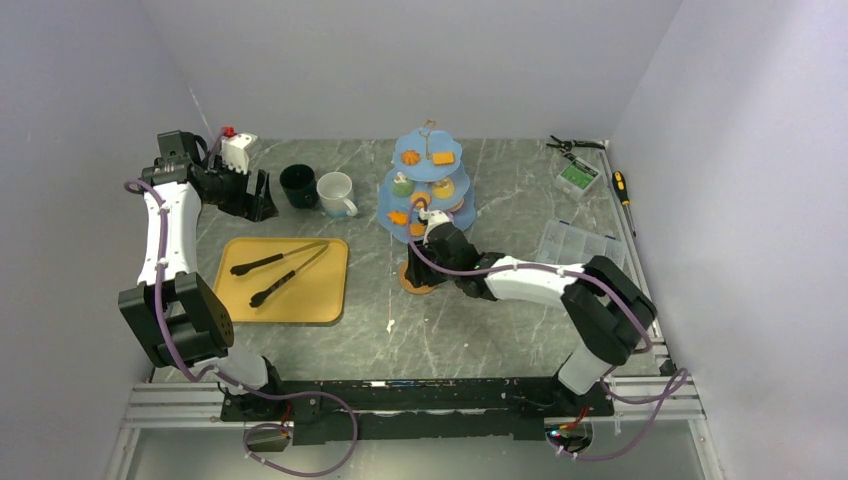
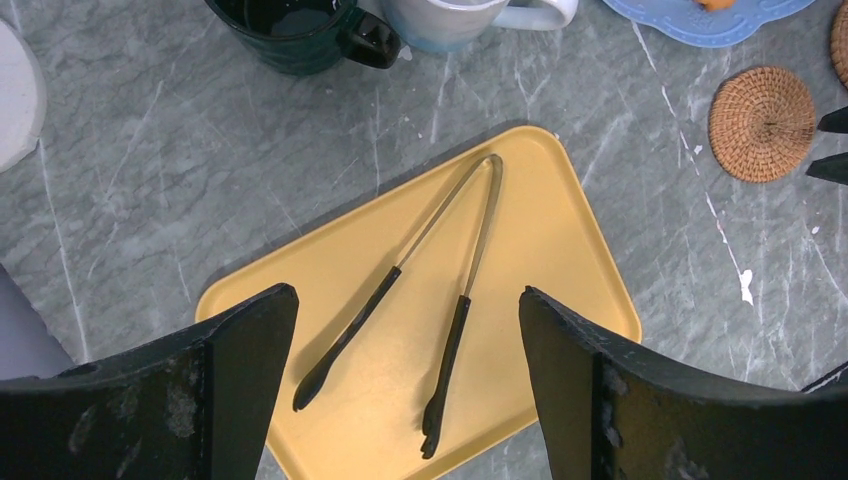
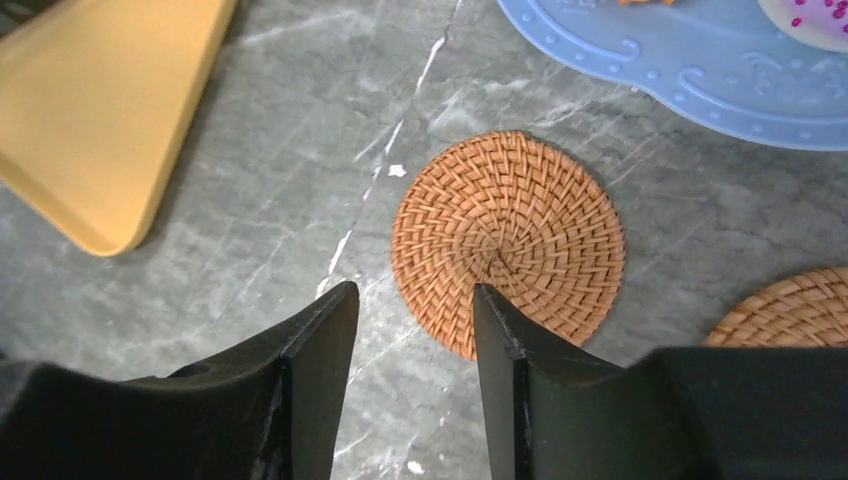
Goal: Serve the afternoon tea
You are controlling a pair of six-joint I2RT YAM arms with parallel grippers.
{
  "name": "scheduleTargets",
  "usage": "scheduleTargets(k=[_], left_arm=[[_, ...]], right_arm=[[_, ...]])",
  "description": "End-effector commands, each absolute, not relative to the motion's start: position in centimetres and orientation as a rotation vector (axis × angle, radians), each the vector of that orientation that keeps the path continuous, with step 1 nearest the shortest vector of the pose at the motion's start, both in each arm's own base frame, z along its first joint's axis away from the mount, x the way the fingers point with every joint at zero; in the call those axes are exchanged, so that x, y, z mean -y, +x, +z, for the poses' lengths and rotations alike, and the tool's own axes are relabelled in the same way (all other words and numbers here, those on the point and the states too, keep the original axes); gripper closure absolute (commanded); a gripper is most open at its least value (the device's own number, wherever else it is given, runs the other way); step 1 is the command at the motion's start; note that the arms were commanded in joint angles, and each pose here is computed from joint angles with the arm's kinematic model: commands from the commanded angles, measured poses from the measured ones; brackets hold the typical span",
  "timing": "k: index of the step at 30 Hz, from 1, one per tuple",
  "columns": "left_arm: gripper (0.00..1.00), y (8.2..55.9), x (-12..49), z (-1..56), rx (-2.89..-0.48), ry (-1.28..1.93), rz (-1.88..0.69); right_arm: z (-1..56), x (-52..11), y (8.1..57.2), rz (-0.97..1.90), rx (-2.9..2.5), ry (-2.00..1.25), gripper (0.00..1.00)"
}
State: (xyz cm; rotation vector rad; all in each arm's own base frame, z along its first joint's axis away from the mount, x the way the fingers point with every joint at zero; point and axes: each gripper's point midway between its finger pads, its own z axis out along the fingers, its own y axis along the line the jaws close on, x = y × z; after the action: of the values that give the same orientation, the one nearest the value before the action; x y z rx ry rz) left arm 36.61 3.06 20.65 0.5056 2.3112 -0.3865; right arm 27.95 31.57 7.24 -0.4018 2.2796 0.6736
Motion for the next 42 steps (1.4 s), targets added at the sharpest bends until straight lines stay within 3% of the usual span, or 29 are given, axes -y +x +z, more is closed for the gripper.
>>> scheduleTargets(k=[1, 16, 24, 31, 42], left_arm=[[0.12, 37.3, -3.5, 22.0, -2.276, 0.506, -0.344], [0.12, 37.8, -3.9, 22.8, -2.27, 0.497, -0.323], [0.11, 37.5, -4.0, 22.7, -2.276, 0.5, -0.309], [0.11, 37.8, -3.8, 22.9, -2.271, 0.497, -0.327], [0.12, 39.2, -4.6, 21.6, -2.298, 0.487, -0.294]], right_arm=[[7.3, -32.8, 29.9, 0.599, -2.249, -0.389, 0.52], [3.5, -38.3, 29.4, 0.622, -2.337, -0.493, 0.56], [7.9, -40.5, 30.8, 0.649, -2.24, -0.481, 0.49], [11.5, -34.5, 30.2, 0.615, -2.181, -0.338, 0.45], [6.0, -21.4, 27.7, 0.462, -2.325, -0.027, 0.47]])
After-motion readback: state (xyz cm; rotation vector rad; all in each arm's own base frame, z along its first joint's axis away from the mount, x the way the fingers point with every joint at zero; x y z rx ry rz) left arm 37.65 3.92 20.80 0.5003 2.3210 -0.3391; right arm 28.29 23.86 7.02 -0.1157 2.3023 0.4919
